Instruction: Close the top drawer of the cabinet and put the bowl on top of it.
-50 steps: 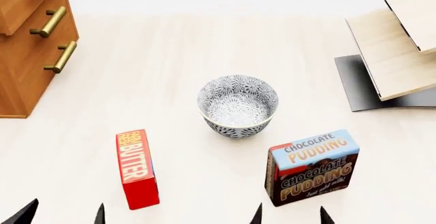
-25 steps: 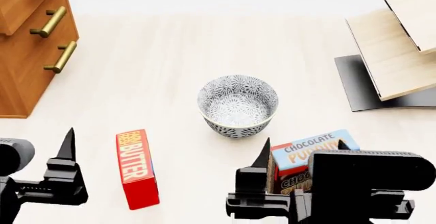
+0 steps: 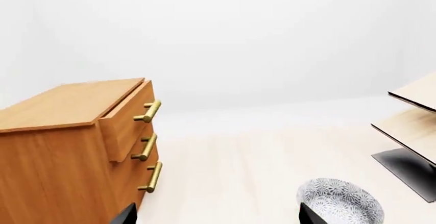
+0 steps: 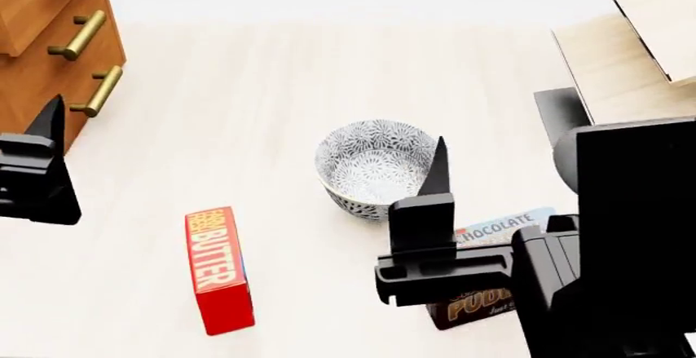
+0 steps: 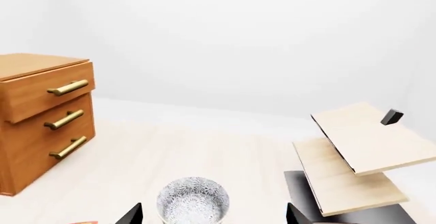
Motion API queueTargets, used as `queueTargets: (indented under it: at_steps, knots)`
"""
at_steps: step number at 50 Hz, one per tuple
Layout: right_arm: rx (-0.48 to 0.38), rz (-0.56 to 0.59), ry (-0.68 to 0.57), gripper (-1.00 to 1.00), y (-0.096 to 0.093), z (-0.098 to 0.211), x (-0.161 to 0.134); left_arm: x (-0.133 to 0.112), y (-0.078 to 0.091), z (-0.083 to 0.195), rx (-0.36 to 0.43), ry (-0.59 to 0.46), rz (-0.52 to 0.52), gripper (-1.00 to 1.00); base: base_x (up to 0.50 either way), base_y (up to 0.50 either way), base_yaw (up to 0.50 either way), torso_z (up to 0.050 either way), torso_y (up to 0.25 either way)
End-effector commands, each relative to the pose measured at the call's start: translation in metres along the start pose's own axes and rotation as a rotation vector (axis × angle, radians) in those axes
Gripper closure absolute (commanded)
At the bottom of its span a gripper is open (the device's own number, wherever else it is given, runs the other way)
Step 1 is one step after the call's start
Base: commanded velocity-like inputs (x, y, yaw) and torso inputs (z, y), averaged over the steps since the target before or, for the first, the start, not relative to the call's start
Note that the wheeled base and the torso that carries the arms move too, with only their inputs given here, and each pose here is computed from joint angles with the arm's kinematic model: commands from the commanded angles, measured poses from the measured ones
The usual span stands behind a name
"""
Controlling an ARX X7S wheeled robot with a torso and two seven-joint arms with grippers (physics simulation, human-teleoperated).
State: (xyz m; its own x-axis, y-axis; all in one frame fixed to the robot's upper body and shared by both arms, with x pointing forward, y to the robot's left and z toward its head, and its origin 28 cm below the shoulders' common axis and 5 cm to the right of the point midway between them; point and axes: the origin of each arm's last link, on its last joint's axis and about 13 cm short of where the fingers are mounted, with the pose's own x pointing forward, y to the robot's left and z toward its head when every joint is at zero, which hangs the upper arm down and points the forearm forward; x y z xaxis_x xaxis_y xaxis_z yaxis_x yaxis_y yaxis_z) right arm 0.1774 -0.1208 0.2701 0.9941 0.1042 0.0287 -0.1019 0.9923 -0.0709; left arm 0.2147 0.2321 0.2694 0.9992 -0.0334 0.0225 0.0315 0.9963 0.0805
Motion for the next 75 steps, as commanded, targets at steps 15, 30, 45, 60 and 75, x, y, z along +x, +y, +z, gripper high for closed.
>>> queueTargets:
  at_steps: [15,30,45,60,75]
  knots:
    - [-0.029,0.006,-0.018,-1.0,-0.005,0.004,-0.017,-0.033,0.015,0.012,0.011,-0.047,-0.002,-1.0,0.07,0.0,0.0,0.0,0.0]
    - [-0.034,0.006,-0.023,-1.0,-0.003,0.006,-0.021,-0.039,0.016,0.01,0.01,-0.048,-0.002,-1.0,0.11,0.0,0.0,0.0,0.0]
    - [-0.025,-0.003,-0.015,-1.0,-0.006,0.001,-0.018,-0.038,0.014,0.004,0.018,-0.036,-0.012,-1.0,0.13,0.0,0.0,0.0,0.0]
    - [0.025,0.01,-0.028,-1.0,-0.005,0.006,-0.016,-0.041,0.016,0.002,0.021,-0.034,-0.009,-1.0,0.13,0.0,0.0,0.0,0.0]
    - [0.023,0.001,-0.024,-1.0,-0.006,0.006,-0.014,-0.04,0.016,0.0,0.02,-0.036,-0.012,-1.0,0.13,0.0,0.0,0.0,0.0]
